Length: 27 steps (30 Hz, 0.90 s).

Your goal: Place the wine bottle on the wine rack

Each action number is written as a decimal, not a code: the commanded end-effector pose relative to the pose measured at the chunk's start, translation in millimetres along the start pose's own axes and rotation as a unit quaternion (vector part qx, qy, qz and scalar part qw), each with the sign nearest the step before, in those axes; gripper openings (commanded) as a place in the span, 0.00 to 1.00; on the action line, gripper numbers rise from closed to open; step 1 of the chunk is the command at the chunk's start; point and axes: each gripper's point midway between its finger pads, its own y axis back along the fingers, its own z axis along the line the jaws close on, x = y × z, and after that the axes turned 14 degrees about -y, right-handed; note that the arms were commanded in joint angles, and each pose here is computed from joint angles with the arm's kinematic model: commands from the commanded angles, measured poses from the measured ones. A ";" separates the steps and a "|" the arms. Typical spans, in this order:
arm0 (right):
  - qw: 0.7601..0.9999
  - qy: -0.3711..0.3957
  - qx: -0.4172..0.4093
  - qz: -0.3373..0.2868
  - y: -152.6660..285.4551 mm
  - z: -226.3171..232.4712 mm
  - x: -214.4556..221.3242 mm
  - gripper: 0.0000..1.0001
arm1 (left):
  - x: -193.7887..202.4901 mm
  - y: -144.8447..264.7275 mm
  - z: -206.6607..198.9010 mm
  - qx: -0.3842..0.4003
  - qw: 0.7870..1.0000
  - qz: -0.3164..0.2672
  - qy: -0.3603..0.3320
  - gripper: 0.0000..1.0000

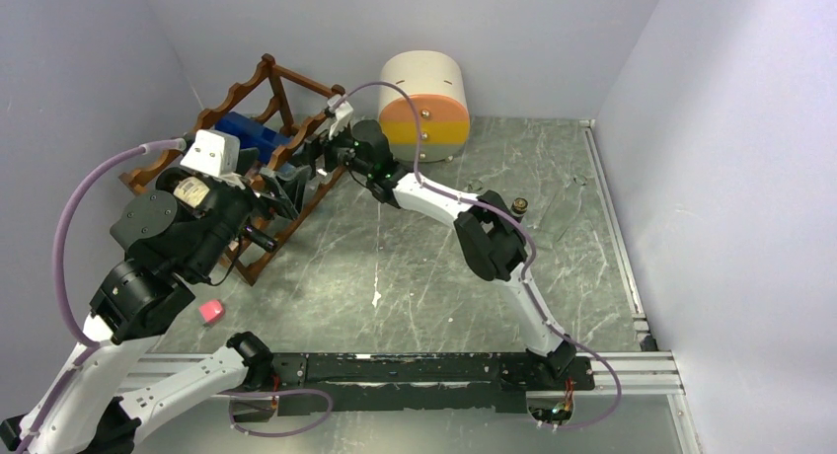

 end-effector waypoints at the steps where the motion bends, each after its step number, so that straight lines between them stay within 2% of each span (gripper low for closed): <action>1: 0.997 0.029 -0.027 -0.061 14.6 32.2 -60.6 0.96 | -6.6 5.2 4.9 -0.006 1.000 -0.008 0.002 0.98; 8: 0.997 0.024 -0.025 -0.067 34.6 38.7 -70.7 0.96 | -5.7 9.0 4.6 -0.002 1.000 -0.004 0.004 0.98; 15: 0.997 0.022 0.027 -0.071 79.2 48.7 -98.9 0.88 | 1.6 11.1 7.2 -0.009 1.000 0.012 0.001 0.98; 20: 0.988 0.012 0.145 -0.060 135.8 29.8 -112.8 0.87 | 14.1 10.3 4.5 -0.006 1.000 0.019 -0.004 0.98; 27: 0.953 0.035 0.302 -0.005 247.8 9.8 -105.6 0.86 | 32.7 9.3 -2.6 -0.002 1.000 0.014 0.015 0.98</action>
